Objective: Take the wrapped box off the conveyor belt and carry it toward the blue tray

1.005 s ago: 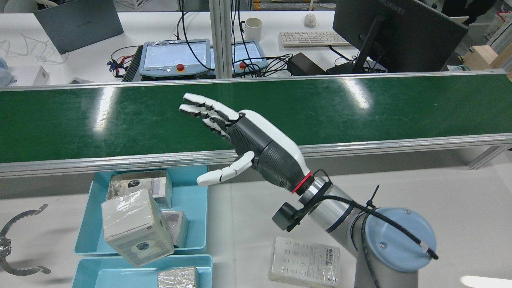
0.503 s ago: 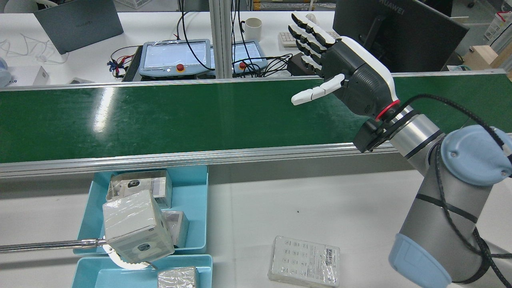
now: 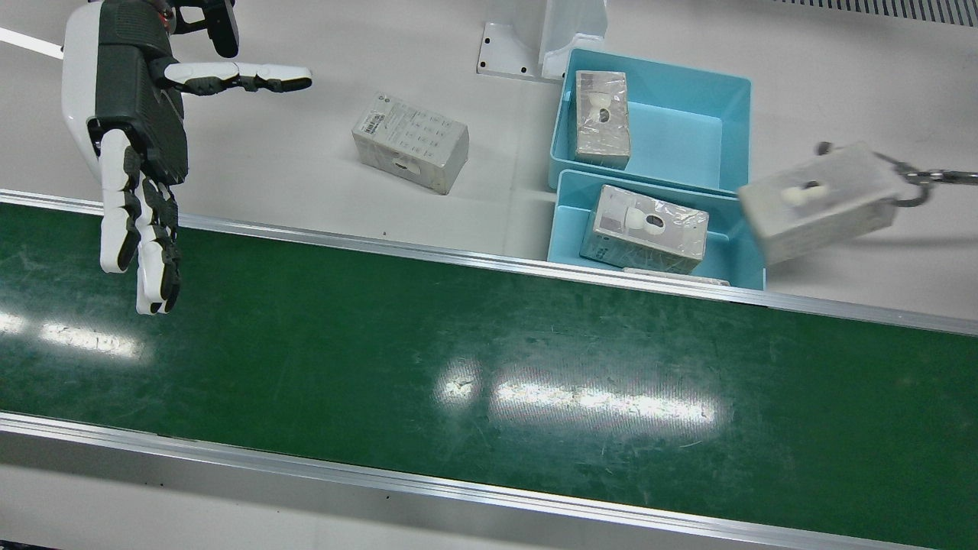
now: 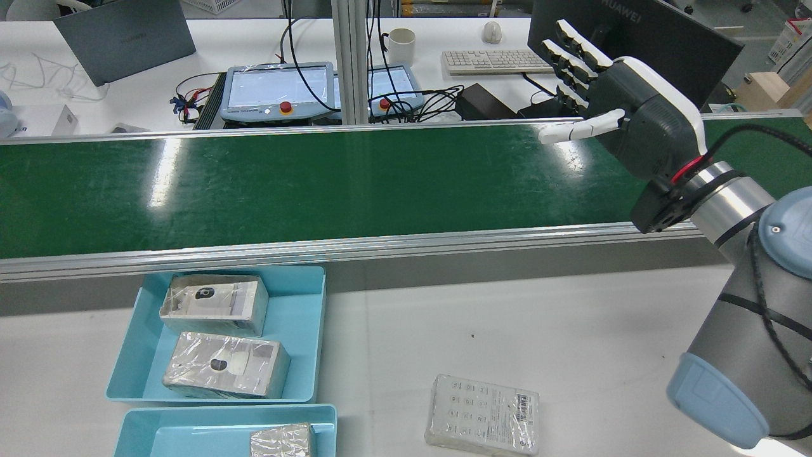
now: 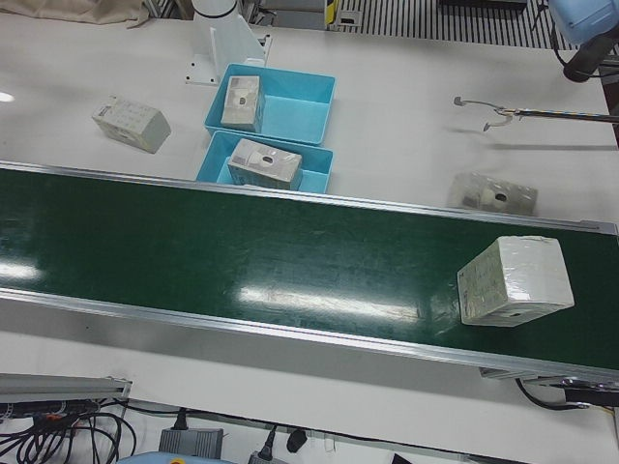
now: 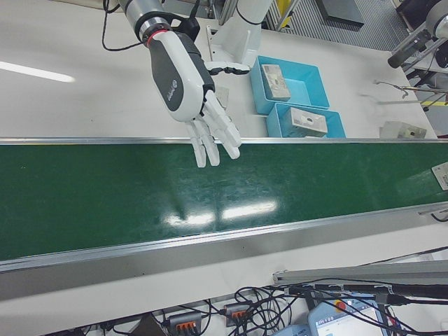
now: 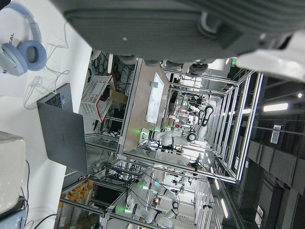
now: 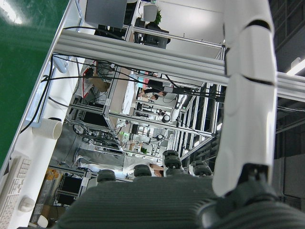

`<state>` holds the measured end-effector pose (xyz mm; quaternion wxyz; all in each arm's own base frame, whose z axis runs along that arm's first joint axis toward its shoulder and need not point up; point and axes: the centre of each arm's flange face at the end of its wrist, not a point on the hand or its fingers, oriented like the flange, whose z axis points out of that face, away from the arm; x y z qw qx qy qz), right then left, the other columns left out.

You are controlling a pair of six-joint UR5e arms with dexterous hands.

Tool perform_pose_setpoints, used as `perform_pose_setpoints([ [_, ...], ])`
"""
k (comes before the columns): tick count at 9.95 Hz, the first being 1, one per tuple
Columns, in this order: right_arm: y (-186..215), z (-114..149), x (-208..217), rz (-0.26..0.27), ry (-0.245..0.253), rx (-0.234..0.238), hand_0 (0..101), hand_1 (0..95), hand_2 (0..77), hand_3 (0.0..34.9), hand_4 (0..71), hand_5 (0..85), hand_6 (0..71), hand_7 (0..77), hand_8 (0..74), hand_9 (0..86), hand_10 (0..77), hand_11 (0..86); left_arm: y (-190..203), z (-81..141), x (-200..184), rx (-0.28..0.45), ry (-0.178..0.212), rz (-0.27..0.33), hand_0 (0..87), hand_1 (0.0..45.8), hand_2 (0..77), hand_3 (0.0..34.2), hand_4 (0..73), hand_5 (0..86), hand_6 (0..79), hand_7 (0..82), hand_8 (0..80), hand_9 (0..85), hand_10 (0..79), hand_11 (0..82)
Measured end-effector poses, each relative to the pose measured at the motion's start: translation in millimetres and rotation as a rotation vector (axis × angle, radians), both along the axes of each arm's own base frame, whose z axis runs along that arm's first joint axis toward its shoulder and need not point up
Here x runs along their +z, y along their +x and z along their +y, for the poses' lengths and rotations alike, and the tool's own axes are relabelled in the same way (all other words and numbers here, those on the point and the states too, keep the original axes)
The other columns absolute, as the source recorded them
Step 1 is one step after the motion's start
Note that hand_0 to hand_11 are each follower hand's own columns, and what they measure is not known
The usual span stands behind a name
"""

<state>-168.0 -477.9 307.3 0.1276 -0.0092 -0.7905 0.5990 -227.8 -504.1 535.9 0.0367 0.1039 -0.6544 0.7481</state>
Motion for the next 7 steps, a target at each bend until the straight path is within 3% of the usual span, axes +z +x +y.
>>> perform_pose_setpoints([
  [2, 31.8, 1.8, 9.3, -0.014, -0.013, 0.025, 47, 15.3, 11.4, 14.3, 0.0, 1.6, 0.0, 0.5, 0.0, 1.1, 0.0, 1.1, 0.0, 0.0, 0.0, 0.000, 0.000, 0.000, 0.0, 0.0, 1.1, 0.0, 0.0, 1.1, 0.0, 0.0, 0.0, 0.0, 0.5, 0.0],
  [3, 42.5, 0.6, 11.3, -0.018, -0.016, 0.032, 47, 10.9, 5.5, 13.5, 0.0, 1.6, 0.0, 0.5, 0.5, 1.1, 0.0, 1.6, 0.0, 0.0, 0.0, 0.000, 0.000, 0.000, 0.0, 0.0, 0.5, 0.0, 0.0, 1.1, 0.0, 0.0, 0.0, 0.0, 0.0, 0.0],
  [5, 49.7, -1.8, 14.3, -0.036, -0.025, 0.032, 46, 10.9, 4.9, 7.9, 0.0, 1.6, 0.0, 0.5, 0.5, 1.1, 0.0, 1.6, 0.0, 0.0, 0.0, 0.000, 0.000, 0.000, 0.0, 0.0, 0.5, 0.0, 0.0, 1.1, 0.0, 0.0, 0.0, 0.0, 0.0, 0.0],
  [7, 49.4, -5.4, 20.1, -0.064, -0.046, 0.023, 46, 9.8, 4.9, 6.3, 0.0, 1.6, 0.0, 0.5, 0.5, 1.1, 0.0, 1.6, 0.0, 0.0, 0.0, 0.000, 0.000, 0.000, 0.0, 0.0, 0.5, 0.0, 0.0, 1.1, 0.0, 0.0, 0.0, 0.0, 0.0, 0.0],
])
